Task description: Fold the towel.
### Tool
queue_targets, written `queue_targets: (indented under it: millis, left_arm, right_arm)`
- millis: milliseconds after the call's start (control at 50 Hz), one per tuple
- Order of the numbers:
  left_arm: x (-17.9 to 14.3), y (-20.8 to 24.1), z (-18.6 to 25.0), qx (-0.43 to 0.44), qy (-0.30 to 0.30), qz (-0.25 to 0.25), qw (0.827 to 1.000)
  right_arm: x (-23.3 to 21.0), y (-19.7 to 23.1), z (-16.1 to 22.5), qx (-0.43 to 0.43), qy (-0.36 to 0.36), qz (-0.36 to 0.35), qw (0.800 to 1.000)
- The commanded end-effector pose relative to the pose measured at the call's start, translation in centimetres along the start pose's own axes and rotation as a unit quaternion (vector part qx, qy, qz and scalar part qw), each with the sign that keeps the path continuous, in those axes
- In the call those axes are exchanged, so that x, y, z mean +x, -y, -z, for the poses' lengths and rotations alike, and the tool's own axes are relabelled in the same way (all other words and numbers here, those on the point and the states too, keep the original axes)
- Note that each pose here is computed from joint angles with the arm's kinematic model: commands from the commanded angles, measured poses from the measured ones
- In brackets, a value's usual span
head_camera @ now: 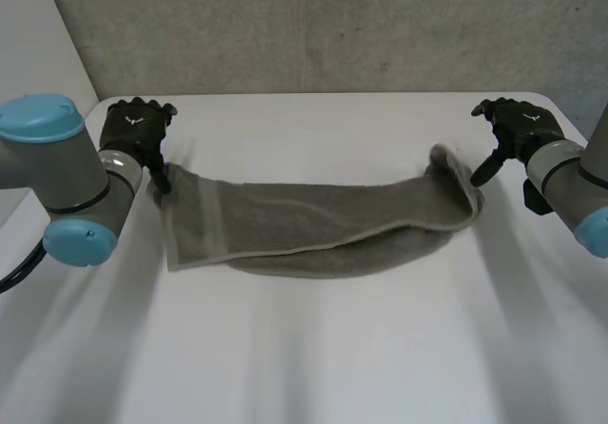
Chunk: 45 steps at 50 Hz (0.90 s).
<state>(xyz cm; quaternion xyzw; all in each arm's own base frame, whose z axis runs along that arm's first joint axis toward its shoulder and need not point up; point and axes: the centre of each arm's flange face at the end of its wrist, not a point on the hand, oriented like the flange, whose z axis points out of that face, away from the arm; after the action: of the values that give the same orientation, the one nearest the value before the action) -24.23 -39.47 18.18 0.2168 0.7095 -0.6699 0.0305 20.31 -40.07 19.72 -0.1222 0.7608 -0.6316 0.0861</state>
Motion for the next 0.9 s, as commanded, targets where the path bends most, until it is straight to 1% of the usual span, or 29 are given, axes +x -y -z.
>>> queue_targets:
  millis: [20, 60, 120, 160, 180, 220, 240, 280, 300, 340, 360, 380, 400, 440, 460, 500, 520, 560, 580, 600, 620, 660, 680, 720, 740, 760, 780, 820, 900]
  left_arm:
    - [0.0, 1.1, 2.6, -0.002, -0.011, -0.023, 1.0]
    - [-0.1, 2.0, 3.8, 0.003, -0.013, -0.025, 1.0]
    - [-0.3, 2.4, 5.3, 0.0, -0.016, -0.025, 1.0]
    - [-0.2, 2.4, 6.0, -0.003, -0.019, -0.026, 0.999]
    - [-0.2, 2.4, 6.0, -0.003, -0.019, -0.026, 0.999]
    - [0.1, 2.4, 7.6, -0.008, -0.036, -0.027, 0.999]
    - [0.1, 2.4, 7.6, -0.008, -0.036, -0.027, 0.999]
    - [0.6, 2.5, 9.5, -0.008, -0.064, -0.028, 0.998]
    - [0.6, 2.5, 9.5, -0.008, -0.064, -0.028, 0.998]
    - [1.2, 2.0, 11.2, -0.013, -0.09, -0.034, 0.995]
    - [1.2, 2.0, 11.2, -0.013, -0.09, -0.034, 0.995]
    - [1.5, 1.6, 11.9, -0.017, -0.1, -0.039, 0.994]
    - [1.5, 1.6, 11.9, -0.017, -0.1, -0.039, 0.994]
    - [2.0, 0.6, 12.7, -0.031, -0.111, -0.051, 0.992]
    - [2.0, 0.6, 12.7, -0.031, -0.111, -0.051, 0.992]
    - [2.2, -0.2, 12.9, -0.043, -0.117, -0.066, 0.99]
    - [2.2, -0.2, 12.9, -0.043, -0.117, -0.066, 0.99]
    - [2.4, -1.2, 12.8, -0.056, -0.123, -0.081, 0.988]
    - [2.4, -1.2, 12.8, -0.056, -0.123, -0.081, 0.988]
    - [2.6, -1.8, 12.7, -0.065, -0.127, -0.088, 0.986]
    - [2.6, -1.8, 12.7, -0.065, -0.127, -0.088, 0.986]
    - [3.0, -2.9, 12.6, -0.078, -0.136, -0.104, 0.982]
    - [3.0, -2.9, 12.6, -0.078, -0.136, -0.104, 0.982]
    - [3.3, -3.6, 12.5, -0.087, -0.143, -0.115, 0.979]
    - [3.3, -3.6, 12.5, -0.087, -0.143, -0.115, 0.979]
    - [3.3, -3.9, 12.4, -0.09, -0.144, -0.116, 0.979]
    - [3.3, -3.9, 12.4, -0.09, -0.144, -0.116, 0.979]
    - [3.5, -4.5, 12.1, -0.095, -0.145, -0.116, 0.978]
    - [3.7, -5.1, 11.8, -0.095, -0.145, -0.117, 0.978]
  right_arm:
    - [0.0, 0.5, 1.6, -0.001, 0.002, 0.084, 0.996]
    - [-0.1, 1.1, 2.1, 0.005, 0.01, 0.122, 0.992]
    - [-0.3, 1.5, 2.4, 0.01, 0.019, 0.141, 0.99]
    - [-0.8, 1.6, 2.7, 0.014, 0.043, 0.178, 0.983]
    - [-0.8, 1.6, 2.7, 0.014, 0.043, 0.178, 0.983]
    - [-1.5, 2.0, 3.0, 0.028, 0.066, 0.223, 0.972]
    - [-1.5, 2.0, 3.0, 0.028, 0.066, 0.223, 0.972]
    - [-1.8, 2.0, 3.3, 0.037, 0.08, 0.274, 0.958]
    - [-1.8, 2.0, 3.3, 0.037, 0.08, 0.274, 0.958]
    - [-2.3, 1.5, 3.4, 0.045, 0.099, 0.331, 0.937]
    - [-2.3, 1.5, 3.4, 0.045, 0.099, 0.332, 0.937]
    - [-2.6, 1.3, 3.6, 0.051, 0.112, 0.36, 0.925]
    - [-2.6, 1.3, 3.6, 0.051, 0.112, 0.36, 0.925]
    - [-3.2, 0.9, 3.9, 0.064, 0.138, 0.413, 0.898]
    - [-3.2, 0.9, 3.9, 0.064, 0.139, 0.413, 0.898]
    - [-3.7, 0.4, 3.9, 0.077, 0.158, 0.454, 0.873]
    - [-3.7, 0.4, 3.9, 0.077, 0.158, 0.455, 0.873]
    - [-3.8, -1.1, 3.3, 0.069, 0.166, 0.49, 0.853]
    - [-3.8, -1.1, 3.3, 0.069, 0.166, 0.49, 0.853]
    - [-4.0, -2.1, 3.0, 0.064, 0.172, 0.505, 0.843]
    - [-4.0, -2.1, 3.0, 0.064, 0.172, 0.506, 0.843]
    - [-5.0, -3.4, 2.7, 0.065, 0.187, 0.538, 0.819]
    - [-5.0, -3.4, 2.7, 0.065, 0.187, 0.538, 0.819]
    - [-6.2, -4.2, 2.6, 0.076, 0.201, 0.565, 0.797]
    - [-6.2, -4.2, 2.6, 0.076, 0.201, 0.565, 0.796]
    - [-6.2, -4.7, 2.3, 0.074, 0.202, 0.574, 0.79]
    - [-6.2, -4.7, 2.3, 0.074, 0.203, 0.574, 0.79]
    - [-6.6, -5.6, 1.9, 0.074, 0.209, 0.583, 0.781]
    - [-6.6, -6.1, 1.5, 0.075, 0.21, 0.586, 0.779]
